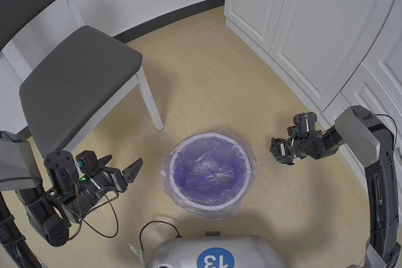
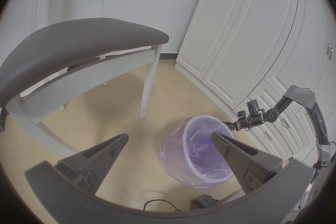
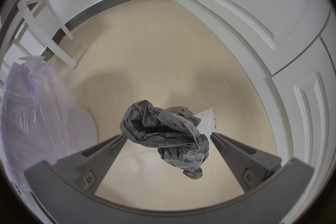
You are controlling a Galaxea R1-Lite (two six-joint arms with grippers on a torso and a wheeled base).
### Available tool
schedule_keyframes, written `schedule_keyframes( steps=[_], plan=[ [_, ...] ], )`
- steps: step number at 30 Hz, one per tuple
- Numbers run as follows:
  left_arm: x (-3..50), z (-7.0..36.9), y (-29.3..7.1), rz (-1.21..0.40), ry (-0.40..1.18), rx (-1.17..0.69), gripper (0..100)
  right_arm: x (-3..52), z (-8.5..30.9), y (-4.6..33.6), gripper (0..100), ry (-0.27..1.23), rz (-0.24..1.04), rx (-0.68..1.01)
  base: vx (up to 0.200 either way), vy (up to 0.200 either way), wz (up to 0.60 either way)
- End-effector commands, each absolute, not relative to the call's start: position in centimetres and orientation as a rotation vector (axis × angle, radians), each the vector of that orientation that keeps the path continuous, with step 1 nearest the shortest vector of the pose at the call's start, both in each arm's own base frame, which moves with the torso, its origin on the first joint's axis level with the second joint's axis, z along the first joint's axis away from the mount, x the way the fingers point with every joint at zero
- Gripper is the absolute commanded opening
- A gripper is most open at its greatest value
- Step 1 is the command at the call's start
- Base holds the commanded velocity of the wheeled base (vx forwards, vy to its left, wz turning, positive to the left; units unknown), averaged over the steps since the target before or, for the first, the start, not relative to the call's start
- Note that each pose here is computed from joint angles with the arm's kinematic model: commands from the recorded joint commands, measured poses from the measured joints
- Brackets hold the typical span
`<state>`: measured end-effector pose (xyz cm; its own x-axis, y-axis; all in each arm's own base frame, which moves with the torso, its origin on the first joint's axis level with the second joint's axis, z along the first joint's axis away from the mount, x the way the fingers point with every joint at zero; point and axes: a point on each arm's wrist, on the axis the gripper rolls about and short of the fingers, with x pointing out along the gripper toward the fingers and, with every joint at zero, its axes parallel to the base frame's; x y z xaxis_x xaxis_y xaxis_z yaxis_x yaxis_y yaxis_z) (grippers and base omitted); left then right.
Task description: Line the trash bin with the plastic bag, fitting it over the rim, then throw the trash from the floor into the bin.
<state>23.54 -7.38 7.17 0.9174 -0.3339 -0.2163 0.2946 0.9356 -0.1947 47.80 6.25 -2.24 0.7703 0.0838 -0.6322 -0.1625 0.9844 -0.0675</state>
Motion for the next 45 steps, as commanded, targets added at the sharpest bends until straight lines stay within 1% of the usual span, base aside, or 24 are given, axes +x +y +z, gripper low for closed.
schedule_keyframes(
  steps=[1,2,5,9,13,22,25,26,29,31,32,34,35,36,42,43,44,45],
  plan=[
    [23.6,6.8,-7.4,-0.324,0.254,-0.16,100,47.5,-2.4,6.5,100,0.676,0.128,-0.132,0.0,0.0,0.0],
    [23.6,6.7,-7.4,-0.324,0.26,-0.159,100,47.2,-1.9,6.7,100,0.655,0.121,-0.139,0.0,0.0,0.0],
    [23.5,6.2,-7.4,-0.323,0.283,-0.156,100,45.8,-0.6,7.3,100,0.59,0.152,-0.172,0.0,0.0,0.0],
    [23.6,5.7,-7.7,-0.328,0.305,-0.15,100,45.9,-0.6,6.9,100,0.542,0.172,-0.246,0.0,0.0,0.0],
    [23.5,5.4,-7.8,-0.333,0.319,-0.145,100,47.0,-1.9,5.9,100,0.555,0.15,-0.243,0.0,0.0,0.0],
    [23.7,5.5,-7.6,-0.324,0.313,-0.147,100,49.5,-5.3,6.0,100,0.629,0.15,-0.244,0.0,0.0,0.0],
    [23.7,5.5,-7.6,-0.325,0.31,-0.148,100,49.8,-5.6,6.1,100,0.651,0.153,-0.243,0.0,0.0,0.0],
    [23.7,5.5,-7.6,-0.325,0.31,-0.148,100,49.8,-5.6,6.1,0,0.651,0.153,-0.243,0.0,0.0,0.0],
    [23.8,5.7,-7.6,-0.323,0.302,-0.149,100,49.8,-4.4,6.6,0,0.636,0.165,-0.199,0.0,0.0,0.0],
    [23.8,5.7,-7.6,-0.323,0.302,-0.149,100,49.6,-2.9,6.6,0,0.619,0.163,-0.197,0.0,0.0,0.0],
    [23.7,5.7,-7.6,-0.322,0.304,-0.149,100,48.8,-1.5,6.5,0,0.614,0.165,-0.2,0.0,0.0,0.0],
    [23.7,5.7,-7.6,-0.322,0.304,-0.149,100,48.7,-1.4,6.5,0,0.614,0.166,-0.202,0.0,0.0,0.0],
    [23.6,5.8,-7.6,-0.324,0.301,-0.149,100,46.6,3.0,6.4,0,0.569,0.169,-0.201,0.0,0.0,0.0],
    [23.6,5.9,-7.5,-0.325,0.296,-0.15,100,45.4,5.0,6.3,0,0.547,0.174,-0.198,0.0,0.0,0.0],
    [23.4,5.9,-7.7,-0.334,0.3,-0.148,100,38.3,14.1,6.4,0,0.416,0.213,-0.22,0.0,0.0,0.0],
    [23.4,5.9,-7.7,-0.334,0.3,-0.148,100,38.3,14.1,6.4,0,0.416,0.213,-0.22,0.0,0.0,0.0],
    [23.4,5.9,-7.8,-0.335,0.299,-0.148,100,35.8,17.1,6.5,0,0.358,0.226,-0.231,0.0,0.0,0.0],
    [23.4,5.9,-7.7,-0.334,0.297,-0.149,100,34.7,18.4,6.7,0,0.327,0.235,-0.237,0.0,0.0,0.0]
  ],
)
